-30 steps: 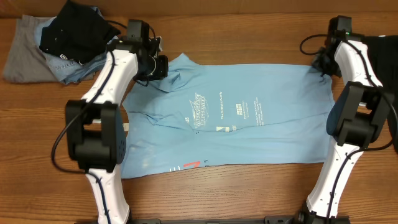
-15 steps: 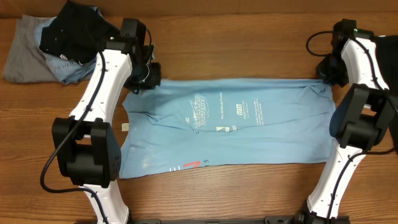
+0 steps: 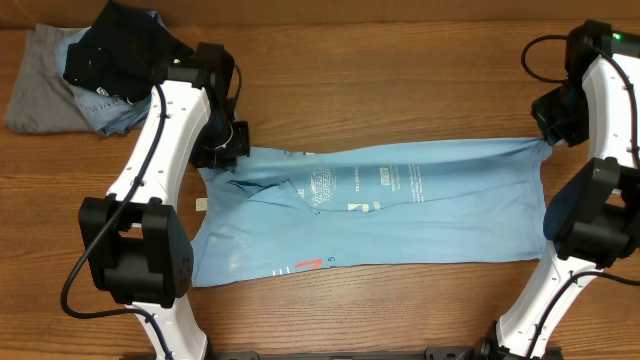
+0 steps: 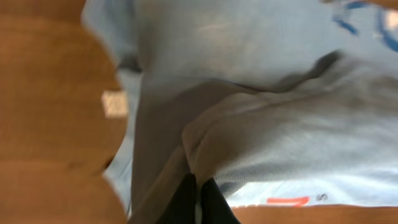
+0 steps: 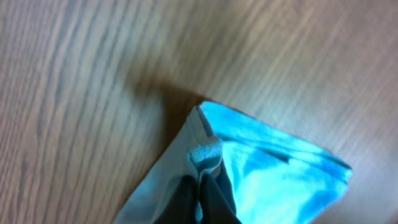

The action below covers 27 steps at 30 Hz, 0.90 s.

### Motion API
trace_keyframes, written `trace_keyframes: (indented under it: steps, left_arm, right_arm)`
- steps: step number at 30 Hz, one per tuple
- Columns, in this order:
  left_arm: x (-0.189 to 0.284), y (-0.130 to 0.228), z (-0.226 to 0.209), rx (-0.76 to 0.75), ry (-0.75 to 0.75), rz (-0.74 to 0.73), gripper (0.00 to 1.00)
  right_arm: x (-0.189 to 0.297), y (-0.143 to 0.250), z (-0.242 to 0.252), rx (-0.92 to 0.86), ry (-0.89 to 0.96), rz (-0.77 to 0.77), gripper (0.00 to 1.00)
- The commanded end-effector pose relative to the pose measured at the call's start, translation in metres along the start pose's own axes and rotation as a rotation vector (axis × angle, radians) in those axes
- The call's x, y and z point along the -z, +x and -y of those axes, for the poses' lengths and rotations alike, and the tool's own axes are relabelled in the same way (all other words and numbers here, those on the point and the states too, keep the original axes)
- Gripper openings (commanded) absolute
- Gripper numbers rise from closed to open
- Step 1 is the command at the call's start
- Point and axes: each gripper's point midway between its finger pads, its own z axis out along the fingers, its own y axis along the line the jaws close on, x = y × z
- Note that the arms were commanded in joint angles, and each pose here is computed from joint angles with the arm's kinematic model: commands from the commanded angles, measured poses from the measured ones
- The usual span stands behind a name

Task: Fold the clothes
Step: 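Grasp the top corners with both grippers and fold them down toward the hem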

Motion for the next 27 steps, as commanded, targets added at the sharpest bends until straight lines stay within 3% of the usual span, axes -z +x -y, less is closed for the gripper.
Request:
trace_keyframes:
  steps: [1,18,27]
  left_arm:
    - [0.017,0.006,-0.019,0.072,-0.103,0.032,0.04]
    - [-0.012,0.041,-0.032,0.071,-0.164,-0.124,0.04]
    - [-0.029,0.044,-0.033,0.075,-0.165,-0.132,0.04]
  right_arm:
    - [0.024,0.001,0.009,-0.062,-0.023,0.012,0.04]
    - [0.043,0.032,0.051,0.000,0.040,-0.057,0.04]
    - [0.034,0.053,0.081,-0.019,0.028,-0.037,0.04]
